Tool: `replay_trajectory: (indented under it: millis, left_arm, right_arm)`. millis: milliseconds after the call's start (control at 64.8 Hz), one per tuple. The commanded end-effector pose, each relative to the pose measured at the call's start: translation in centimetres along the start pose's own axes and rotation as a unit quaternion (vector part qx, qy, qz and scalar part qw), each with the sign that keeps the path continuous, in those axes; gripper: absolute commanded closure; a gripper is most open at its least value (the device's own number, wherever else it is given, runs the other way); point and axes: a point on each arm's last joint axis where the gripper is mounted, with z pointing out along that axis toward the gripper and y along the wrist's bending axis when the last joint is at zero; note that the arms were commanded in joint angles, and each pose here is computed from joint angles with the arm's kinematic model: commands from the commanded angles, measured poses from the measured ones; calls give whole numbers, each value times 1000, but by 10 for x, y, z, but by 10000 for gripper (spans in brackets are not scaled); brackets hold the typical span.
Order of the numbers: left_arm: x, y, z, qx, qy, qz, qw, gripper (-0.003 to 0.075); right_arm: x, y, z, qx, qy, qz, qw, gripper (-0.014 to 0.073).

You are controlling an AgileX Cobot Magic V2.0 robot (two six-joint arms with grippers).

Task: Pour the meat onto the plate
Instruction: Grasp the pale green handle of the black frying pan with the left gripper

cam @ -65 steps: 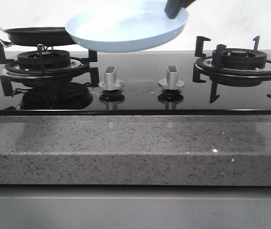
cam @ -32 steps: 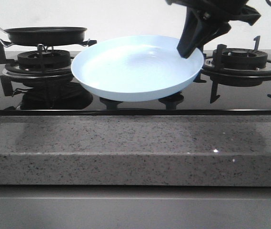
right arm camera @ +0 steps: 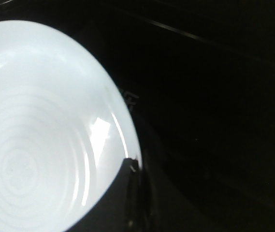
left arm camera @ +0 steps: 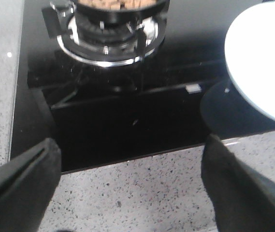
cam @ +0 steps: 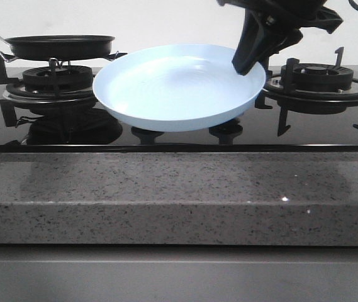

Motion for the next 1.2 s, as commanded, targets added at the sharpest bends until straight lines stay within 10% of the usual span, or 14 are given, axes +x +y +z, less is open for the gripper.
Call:
replay_trajectory:
  millis: [0,278,571,1189]
  left_arm:
    - [-24,3,3,-11,-22,-5,1000,117]
    - [-61,43,26,-92,8,-69,993,122]
    - [-94,89,62,-25,-20,-183,983,122]
    - [-114,151,165,149,-71,-419,893,122]
  right_arm:
    - [-13,6,-20,-6,-51,-4,999,656]
    - [-13,6,-20,-6,-51,-4,999,656]
    - [-13,6,-20,-6,-51,-4,999,656]
    - [-13,6,-20,-6,-51,-4,999,656]
